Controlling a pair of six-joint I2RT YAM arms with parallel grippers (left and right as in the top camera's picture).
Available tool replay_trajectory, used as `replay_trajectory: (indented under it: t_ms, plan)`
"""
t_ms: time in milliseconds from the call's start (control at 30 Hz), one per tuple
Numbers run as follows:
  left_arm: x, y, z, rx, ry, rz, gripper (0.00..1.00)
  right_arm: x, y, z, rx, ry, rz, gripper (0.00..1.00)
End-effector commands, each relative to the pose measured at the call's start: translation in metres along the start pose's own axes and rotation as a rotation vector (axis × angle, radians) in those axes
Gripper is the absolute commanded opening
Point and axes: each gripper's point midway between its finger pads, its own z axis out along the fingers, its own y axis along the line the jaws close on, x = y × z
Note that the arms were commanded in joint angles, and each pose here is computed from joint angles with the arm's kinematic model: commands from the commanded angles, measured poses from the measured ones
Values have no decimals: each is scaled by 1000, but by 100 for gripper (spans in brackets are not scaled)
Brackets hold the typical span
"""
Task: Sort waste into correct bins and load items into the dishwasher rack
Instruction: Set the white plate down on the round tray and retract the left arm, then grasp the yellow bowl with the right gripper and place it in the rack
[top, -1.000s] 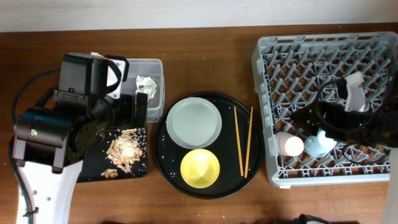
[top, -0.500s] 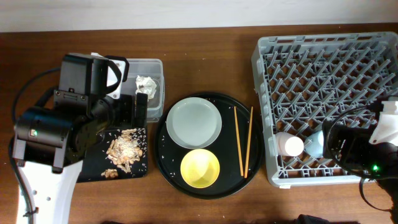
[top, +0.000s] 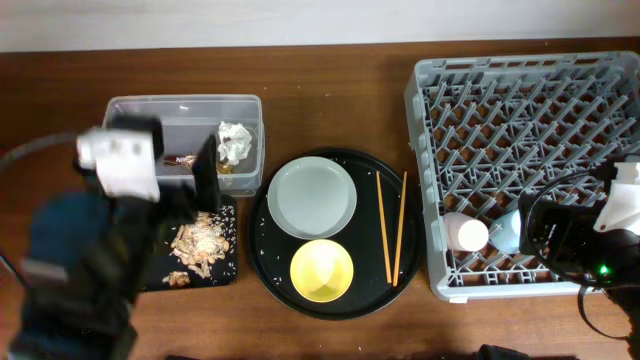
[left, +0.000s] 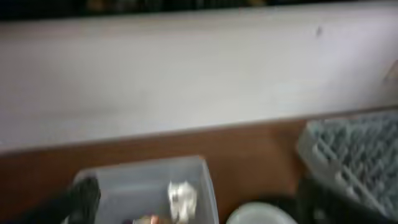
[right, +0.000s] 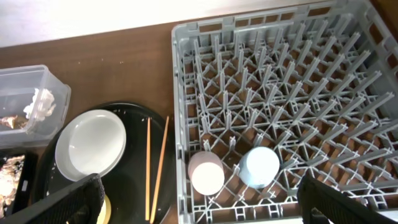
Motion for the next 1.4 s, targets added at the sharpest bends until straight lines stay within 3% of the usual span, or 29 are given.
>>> replay_trajectory:
  t_ms: [0,167,500,633,733,1167,1267,1300,1367]
  plan:
    - [59,-2,-3,20,-31,17,99,-1,-1,-1,7,-4,-1,98]
    - [150,-2,-14,36,-116,12,99,-1,-1,-1,7,-4,-1,98]
    - [209,-3,10,42,-276,-6,99,-1,-1,-1,7,-4,-1,98]
    - [227,-4,20,42,-264,-5,100,-1,-1,-1,7,-4,-1,98]
    - [258,-4,28,40,-155,3,99,-1,-1,-1,7,-4,-1,98]
    - [258,-4,28,40,-153,3,99,-2,0,-1,0,-11,5,98]
    - [258,-4,28,40,-153,3,99,-21,28,-2,-161,-80,-13,98]
    - [258,-4,28,40,-153,3,99,-21,52,-6,-312,-73,15,98]
    - [258,-4,28,40,-153,3,99,-3,78,-7,-472,34,40,98]
